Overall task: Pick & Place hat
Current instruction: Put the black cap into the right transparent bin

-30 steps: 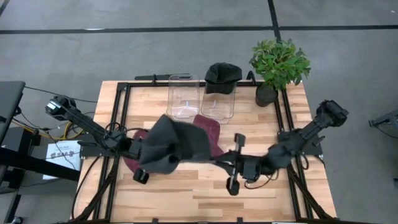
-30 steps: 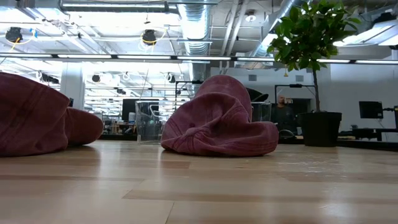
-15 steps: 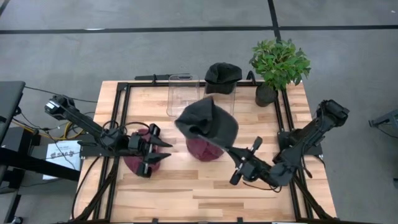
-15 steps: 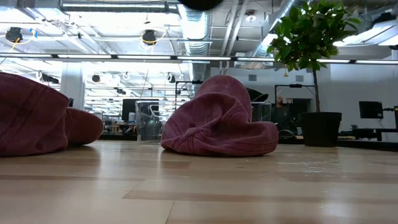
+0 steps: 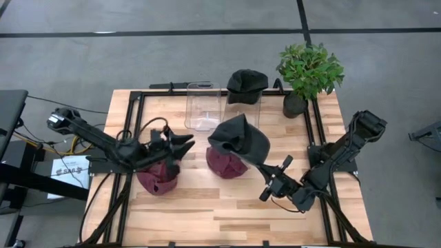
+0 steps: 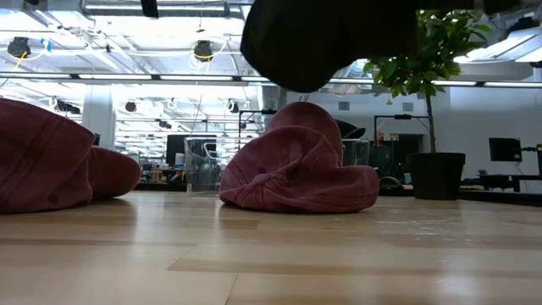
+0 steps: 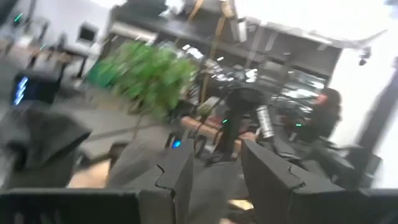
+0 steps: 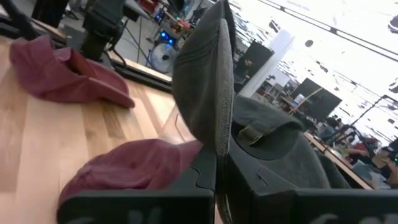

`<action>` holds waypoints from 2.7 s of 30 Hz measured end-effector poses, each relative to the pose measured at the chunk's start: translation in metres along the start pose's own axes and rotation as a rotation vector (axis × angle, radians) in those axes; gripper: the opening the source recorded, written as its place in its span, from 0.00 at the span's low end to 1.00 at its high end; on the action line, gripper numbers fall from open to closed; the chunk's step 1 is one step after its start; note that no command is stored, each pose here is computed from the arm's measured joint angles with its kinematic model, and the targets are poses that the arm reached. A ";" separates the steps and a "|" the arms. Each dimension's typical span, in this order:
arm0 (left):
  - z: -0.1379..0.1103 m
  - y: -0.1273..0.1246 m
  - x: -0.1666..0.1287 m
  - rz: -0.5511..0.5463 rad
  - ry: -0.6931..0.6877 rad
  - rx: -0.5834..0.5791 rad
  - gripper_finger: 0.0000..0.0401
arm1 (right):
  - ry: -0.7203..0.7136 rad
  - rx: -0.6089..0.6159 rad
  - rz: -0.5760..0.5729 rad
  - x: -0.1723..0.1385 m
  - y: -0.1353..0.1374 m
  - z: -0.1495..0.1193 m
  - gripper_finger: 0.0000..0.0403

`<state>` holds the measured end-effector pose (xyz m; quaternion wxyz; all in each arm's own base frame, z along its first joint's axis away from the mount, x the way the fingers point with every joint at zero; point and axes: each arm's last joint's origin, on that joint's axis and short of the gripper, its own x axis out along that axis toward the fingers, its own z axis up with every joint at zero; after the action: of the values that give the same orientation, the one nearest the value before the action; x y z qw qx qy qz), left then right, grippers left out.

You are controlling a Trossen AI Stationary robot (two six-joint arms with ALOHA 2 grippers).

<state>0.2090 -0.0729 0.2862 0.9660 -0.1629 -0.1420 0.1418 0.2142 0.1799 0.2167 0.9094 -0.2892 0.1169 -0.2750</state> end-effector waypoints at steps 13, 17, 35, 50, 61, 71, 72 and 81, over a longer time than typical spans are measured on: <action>-0.003 0.061 0.037 0.023 0.132 -0.405 0.33 | -0.082 -0.080 0.081 -0.027 0.004 0.008 0.01; -0.006 0.071 0.040 -0.014 0.222 -0.501 0.33 | -0.116 -0.099 0.112 -0.038 0.004 0.012 0.01; -0.015 0.058 0.035 -0.102 0.329 -0.514 0.33 | -0.185 -0.251 0.128 -0.036 -0.005 0.048 0.01; -0.022 0.043 0.027 -0.159 0.398 -0.512 0.33 | -0.189 -0.275 0.130 -0.003 -0.009 0.051 0.01; -0.026 0.036 0.023 -0.200 0.456 -0.490 0.30 | -0.176 -0.275 0.117 0.006 -0.011 0.051 0.01; -0.029 0.037 0.021 -0.203 0.485 -0.454 0.12 | -0.143 -0.283 0.086 0.003 -0.011 0.049 0.01; -0.029 0.037 0.021 -0.209 0.488 -0.454 0.12 | -0.137 -0.291 0.081 0.002 -0.010 0.049 0.01; -0.028 0.036 0.022 -0.230 0.477 -0.419 0.17 | -0.122 -0.302 0.066 -0.010 -0.009 0.048 0.01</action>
<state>0.2296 -0.0408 0.2532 0.9272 -0.3695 0.0444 -0.0427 0.2201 0.2021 0.2612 0.8697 -0.4346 0.1109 -0.2062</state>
